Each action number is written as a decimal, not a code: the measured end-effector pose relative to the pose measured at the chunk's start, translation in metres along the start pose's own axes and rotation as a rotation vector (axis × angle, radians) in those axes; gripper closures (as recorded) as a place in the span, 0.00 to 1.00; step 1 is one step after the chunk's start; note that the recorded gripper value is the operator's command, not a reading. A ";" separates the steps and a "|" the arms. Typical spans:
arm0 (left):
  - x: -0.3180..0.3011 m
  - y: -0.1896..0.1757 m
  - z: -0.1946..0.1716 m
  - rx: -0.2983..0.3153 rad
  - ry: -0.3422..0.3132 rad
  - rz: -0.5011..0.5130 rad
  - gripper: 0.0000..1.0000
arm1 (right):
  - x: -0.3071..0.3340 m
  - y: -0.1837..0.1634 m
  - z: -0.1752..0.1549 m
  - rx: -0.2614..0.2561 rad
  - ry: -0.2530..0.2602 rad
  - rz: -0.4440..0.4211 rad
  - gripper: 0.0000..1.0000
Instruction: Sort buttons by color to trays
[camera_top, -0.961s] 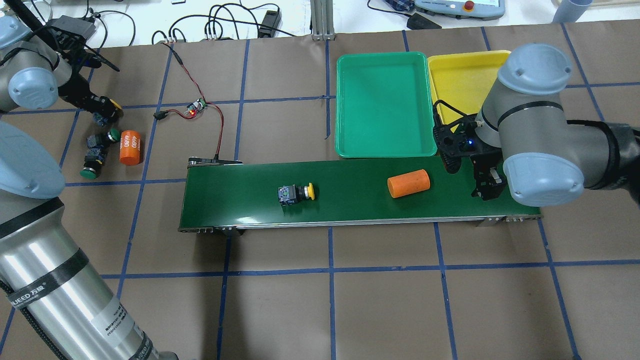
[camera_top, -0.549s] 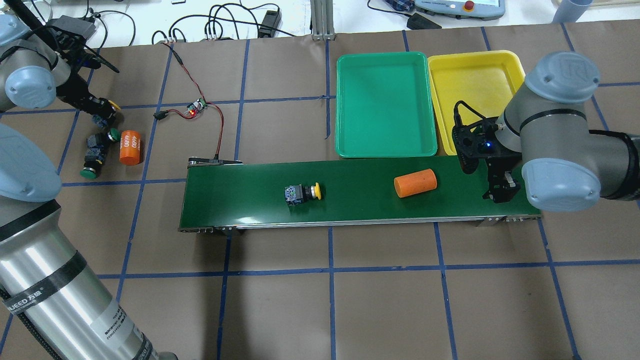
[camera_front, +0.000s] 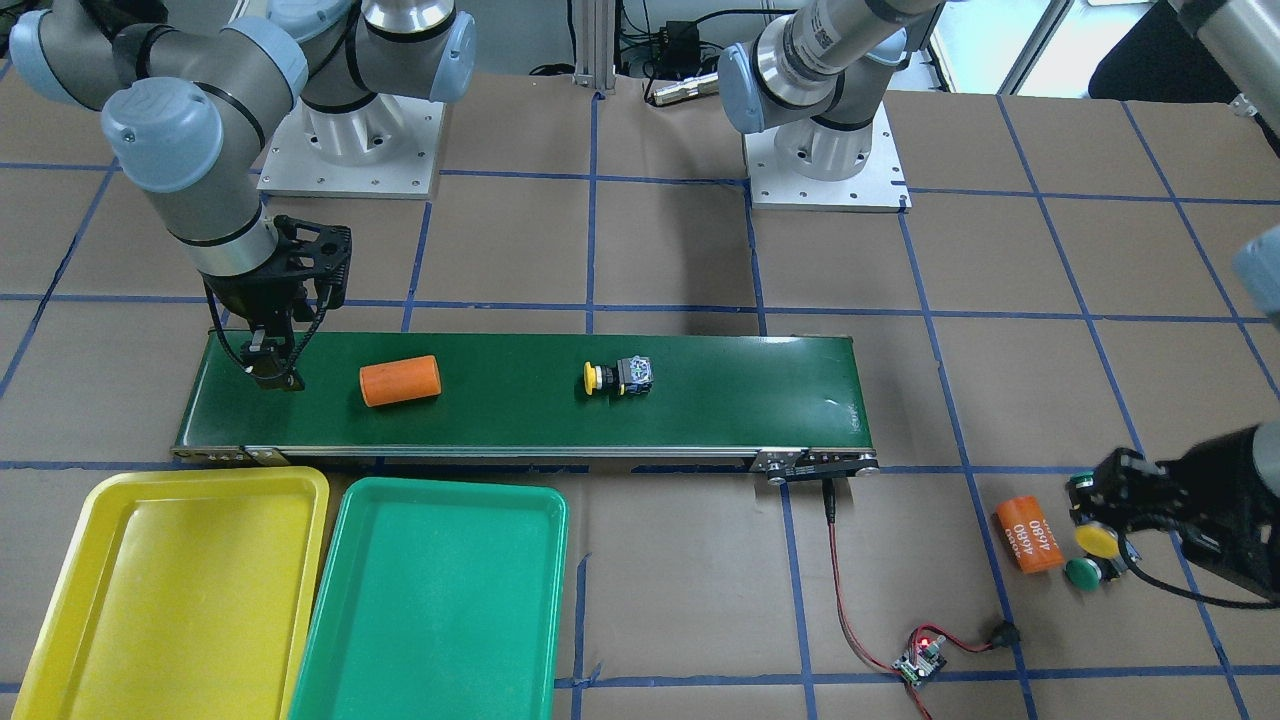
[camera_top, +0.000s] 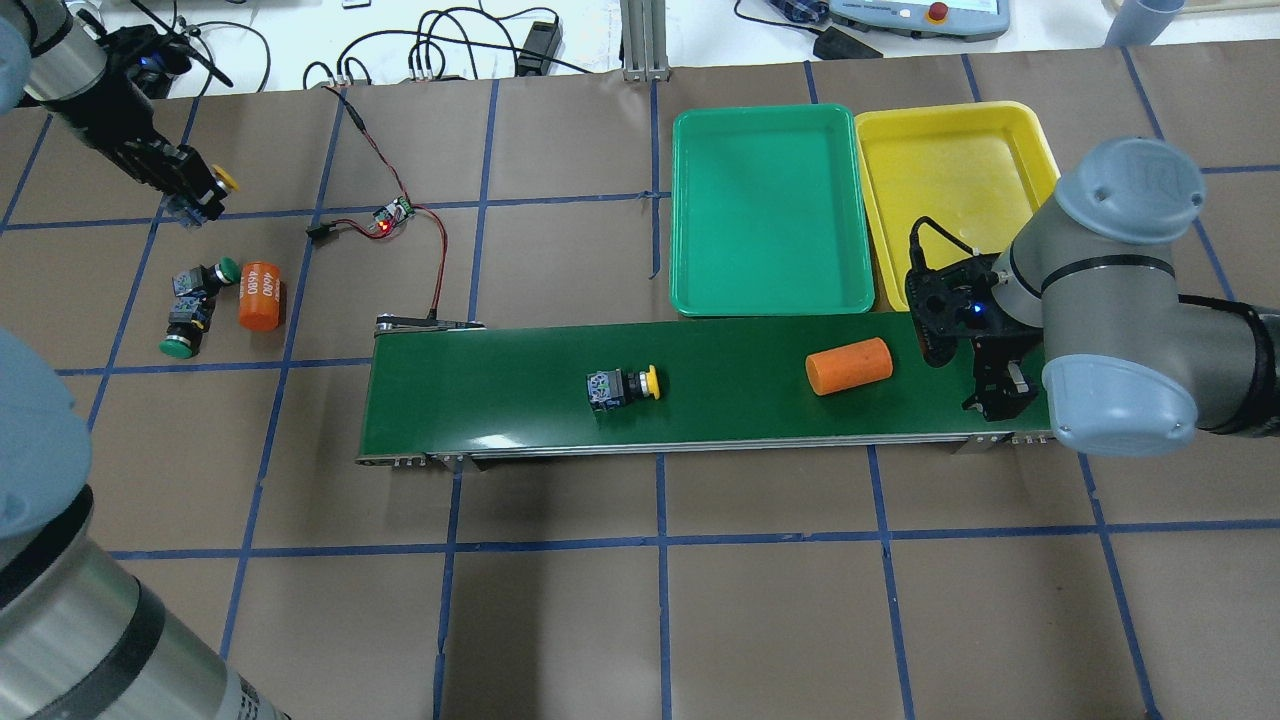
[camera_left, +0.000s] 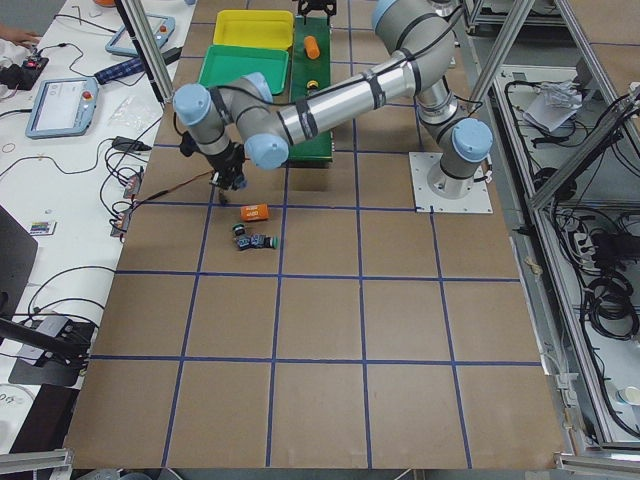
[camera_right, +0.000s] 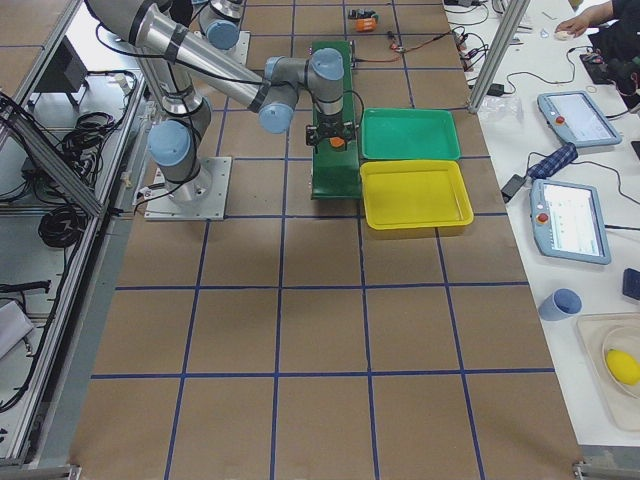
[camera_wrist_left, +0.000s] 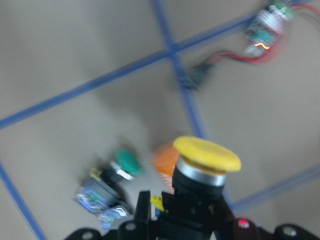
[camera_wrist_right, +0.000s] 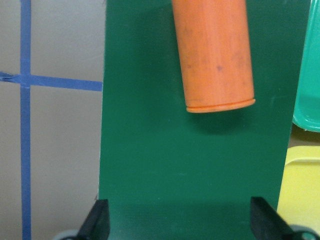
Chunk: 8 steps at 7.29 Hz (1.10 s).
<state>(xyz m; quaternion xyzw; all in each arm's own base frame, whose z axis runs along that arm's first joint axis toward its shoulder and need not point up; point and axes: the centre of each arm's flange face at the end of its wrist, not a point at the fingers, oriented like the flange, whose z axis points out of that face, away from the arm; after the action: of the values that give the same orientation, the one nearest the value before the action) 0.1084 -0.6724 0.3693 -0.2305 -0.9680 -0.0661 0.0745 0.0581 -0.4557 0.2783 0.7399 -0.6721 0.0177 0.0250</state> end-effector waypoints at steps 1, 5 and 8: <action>0.067 0.000 -0.021 -0.045 0.012 0.073 1.00 | 0.000 0.000 0.000 0.000 -0.001 0.001 0.00; 0.225 -0.001 0.066 -0.208 -0.079 0.382 1.00 | 0.000 -0.001 -0.001 0.000 0.001 0.006 0.00; 0.260 0.010 0.112 -0.083 -0.168 0.647 1.00 | 0.000 -0.001 -0.001 0.000 0.002 0.005 0.00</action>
<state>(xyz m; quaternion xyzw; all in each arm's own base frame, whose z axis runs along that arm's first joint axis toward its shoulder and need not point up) -0.1293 -0.5318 0.3064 -0.5333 -0.8439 -0.0590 0.0024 0.0592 -0.4559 0.2797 0.7381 -0.6740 0.0185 0.0258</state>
